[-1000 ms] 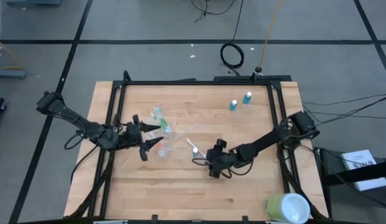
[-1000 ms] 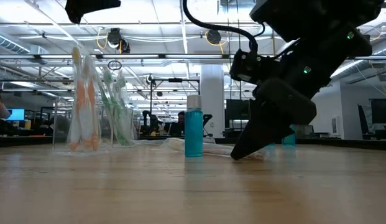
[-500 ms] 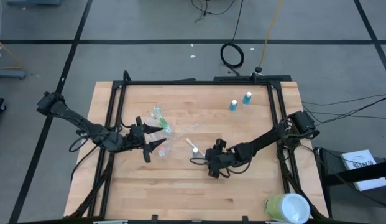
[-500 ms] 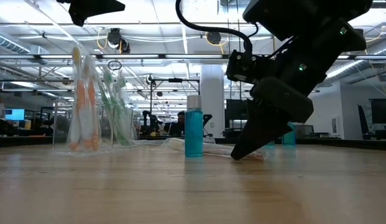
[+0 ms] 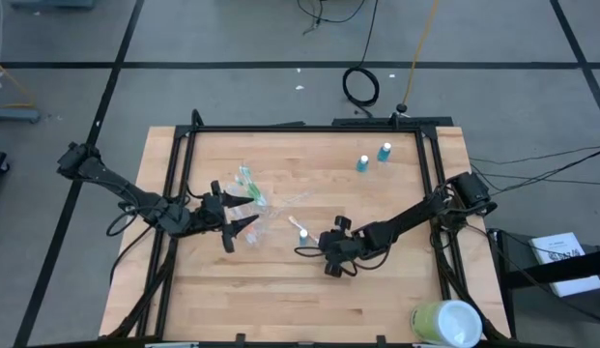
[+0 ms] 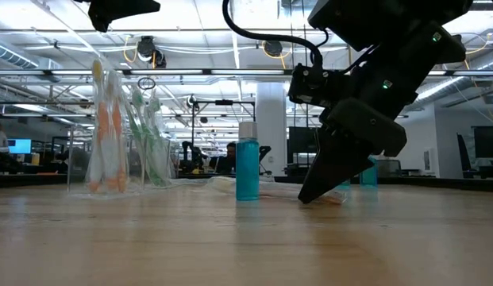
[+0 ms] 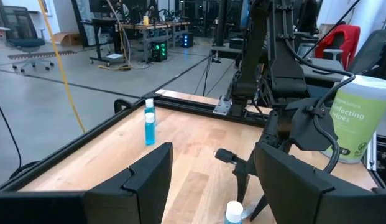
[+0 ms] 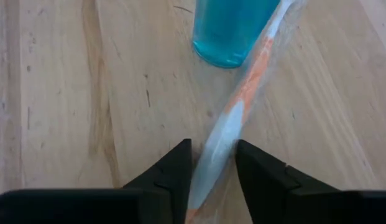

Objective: Pick & Place toothbrushing station
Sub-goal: Put the orange toothbrush into the bottom section of the transparent organizer

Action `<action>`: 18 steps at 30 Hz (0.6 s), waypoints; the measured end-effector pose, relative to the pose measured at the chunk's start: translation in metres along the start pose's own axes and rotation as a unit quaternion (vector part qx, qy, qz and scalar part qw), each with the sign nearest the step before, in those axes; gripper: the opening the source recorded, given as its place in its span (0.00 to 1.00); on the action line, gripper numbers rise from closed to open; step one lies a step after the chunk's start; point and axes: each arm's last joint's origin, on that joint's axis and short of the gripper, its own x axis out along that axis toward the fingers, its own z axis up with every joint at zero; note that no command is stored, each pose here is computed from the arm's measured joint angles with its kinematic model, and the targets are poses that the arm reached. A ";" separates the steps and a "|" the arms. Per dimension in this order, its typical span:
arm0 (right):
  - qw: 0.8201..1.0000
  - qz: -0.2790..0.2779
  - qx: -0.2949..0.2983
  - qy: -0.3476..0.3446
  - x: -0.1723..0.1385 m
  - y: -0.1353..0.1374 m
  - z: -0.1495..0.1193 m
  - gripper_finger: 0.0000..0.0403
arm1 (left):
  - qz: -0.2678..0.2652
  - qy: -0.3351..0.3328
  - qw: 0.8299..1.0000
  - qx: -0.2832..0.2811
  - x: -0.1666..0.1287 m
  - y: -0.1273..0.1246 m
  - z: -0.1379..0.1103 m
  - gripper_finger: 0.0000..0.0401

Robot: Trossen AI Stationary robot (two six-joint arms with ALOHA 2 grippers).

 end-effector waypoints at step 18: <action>0.999 -0.027 0.002 -0.038 -0.025 -0.011 0.011 0.10 | 0.000 0.002 1.000 -0.004 0.000 0.000 -0.001 0.58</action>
